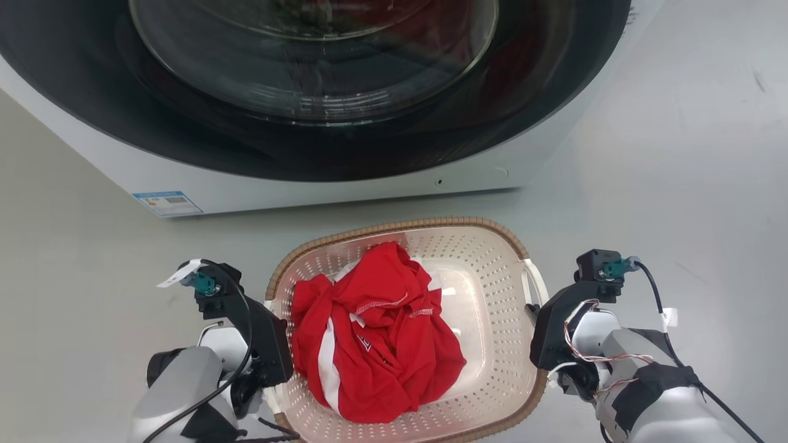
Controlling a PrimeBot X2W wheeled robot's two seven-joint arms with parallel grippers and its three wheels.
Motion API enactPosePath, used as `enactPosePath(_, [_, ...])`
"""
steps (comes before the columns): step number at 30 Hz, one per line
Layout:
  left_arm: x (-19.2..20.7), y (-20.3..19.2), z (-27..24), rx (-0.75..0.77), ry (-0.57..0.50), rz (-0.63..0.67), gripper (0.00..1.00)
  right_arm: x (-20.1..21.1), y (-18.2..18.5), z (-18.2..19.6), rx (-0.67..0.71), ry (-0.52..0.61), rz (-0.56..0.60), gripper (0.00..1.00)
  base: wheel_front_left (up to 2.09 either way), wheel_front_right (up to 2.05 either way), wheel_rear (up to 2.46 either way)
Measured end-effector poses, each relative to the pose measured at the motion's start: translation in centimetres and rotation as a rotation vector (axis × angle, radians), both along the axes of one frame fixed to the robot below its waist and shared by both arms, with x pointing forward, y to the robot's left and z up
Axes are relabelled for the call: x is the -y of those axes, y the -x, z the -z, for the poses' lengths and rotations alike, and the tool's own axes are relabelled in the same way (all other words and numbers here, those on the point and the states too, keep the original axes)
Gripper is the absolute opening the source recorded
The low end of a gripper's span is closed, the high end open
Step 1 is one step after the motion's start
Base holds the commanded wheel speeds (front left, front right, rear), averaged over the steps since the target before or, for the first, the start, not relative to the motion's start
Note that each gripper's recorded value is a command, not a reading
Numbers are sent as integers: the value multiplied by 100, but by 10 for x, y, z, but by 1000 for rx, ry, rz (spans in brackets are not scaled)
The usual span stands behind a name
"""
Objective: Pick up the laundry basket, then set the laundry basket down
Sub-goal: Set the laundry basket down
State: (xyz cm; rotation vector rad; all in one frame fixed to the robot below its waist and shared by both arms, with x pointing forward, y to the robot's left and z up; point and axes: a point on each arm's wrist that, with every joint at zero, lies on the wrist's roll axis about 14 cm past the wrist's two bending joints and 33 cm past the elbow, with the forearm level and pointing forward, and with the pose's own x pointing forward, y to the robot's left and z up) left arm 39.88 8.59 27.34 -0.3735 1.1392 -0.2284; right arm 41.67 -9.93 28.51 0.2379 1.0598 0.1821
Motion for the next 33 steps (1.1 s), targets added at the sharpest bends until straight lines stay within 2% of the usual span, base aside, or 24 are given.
enactPosePath(5, [-1, -5, 14, 13, -19, 8, 0, -2, -5, 14, 16, 31, -40, 0, 0, 0, 0])
enactPosePath(22, [-4, -23, 67, 50, -63, 18, 0, -5, -20, 71, 18, 49, -43, 0, 0, 0, 0])
enactPosePath(33, [-6, -16, 105, 22, -78, 11, 0, -5, -8, 113, -31, 68, -61, 0, 0, 0, 0])
